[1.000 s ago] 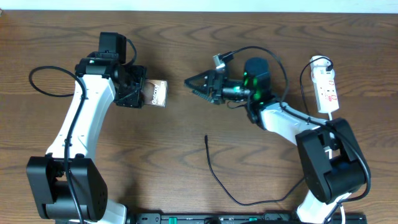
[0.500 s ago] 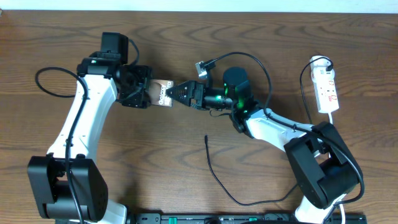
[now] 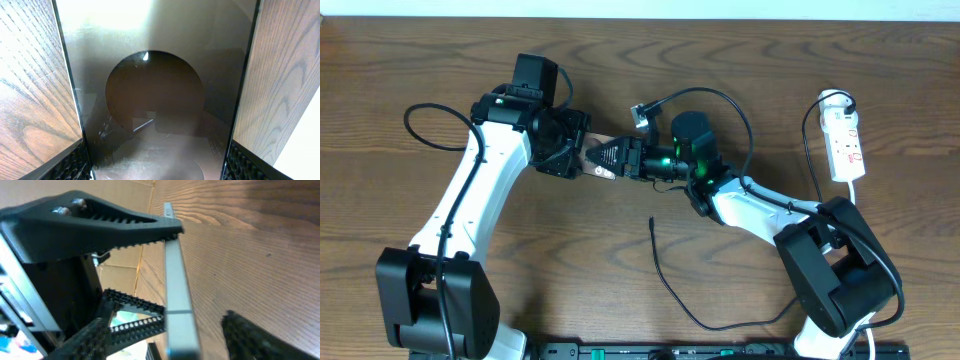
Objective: Plug charger to phone and switch on socket
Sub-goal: 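Grasp the box edge with the right gripper beside the left gripper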
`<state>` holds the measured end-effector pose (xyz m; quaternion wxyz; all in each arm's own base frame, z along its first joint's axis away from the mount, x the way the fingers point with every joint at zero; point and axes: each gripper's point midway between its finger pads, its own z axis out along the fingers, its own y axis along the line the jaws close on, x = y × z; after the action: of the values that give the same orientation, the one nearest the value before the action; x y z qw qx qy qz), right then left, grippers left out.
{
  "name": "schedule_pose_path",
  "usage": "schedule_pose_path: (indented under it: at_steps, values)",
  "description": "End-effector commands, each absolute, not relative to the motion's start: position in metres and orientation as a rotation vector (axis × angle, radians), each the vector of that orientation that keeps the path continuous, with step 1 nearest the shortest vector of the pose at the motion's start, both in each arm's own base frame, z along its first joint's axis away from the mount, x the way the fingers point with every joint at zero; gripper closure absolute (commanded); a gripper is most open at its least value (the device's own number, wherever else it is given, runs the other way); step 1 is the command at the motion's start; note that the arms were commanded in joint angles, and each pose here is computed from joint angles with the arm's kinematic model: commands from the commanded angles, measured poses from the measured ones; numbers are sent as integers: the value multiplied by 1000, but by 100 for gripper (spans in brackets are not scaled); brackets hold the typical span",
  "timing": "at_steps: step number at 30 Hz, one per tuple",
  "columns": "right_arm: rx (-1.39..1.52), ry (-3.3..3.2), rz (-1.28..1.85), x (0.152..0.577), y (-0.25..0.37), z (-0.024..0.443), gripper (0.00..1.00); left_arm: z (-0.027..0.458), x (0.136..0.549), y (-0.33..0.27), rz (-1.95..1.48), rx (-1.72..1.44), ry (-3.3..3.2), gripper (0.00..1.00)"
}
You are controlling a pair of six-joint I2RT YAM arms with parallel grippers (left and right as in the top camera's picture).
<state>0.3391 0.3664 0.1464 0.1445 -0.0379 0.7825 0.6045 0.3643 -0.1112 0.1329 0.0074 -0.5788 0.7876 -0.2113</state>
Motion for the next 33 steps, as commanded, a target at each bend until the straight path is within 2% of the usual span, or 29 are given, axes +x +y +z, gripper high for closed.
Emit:
schedule_pose_path:
  at_steps: [1,9,33]
  values:
    - [-117,2245,1725,343,369,147,35,150,370,-114,-708,-1785,2426,93]
    - [-122,2245,1713,343,368,146,58,150,368,-120,-710,-1767,2444,93]
    - [-73,2296,1679,344,366,135,80,152,370,-132,-740,-1744,2444,93]
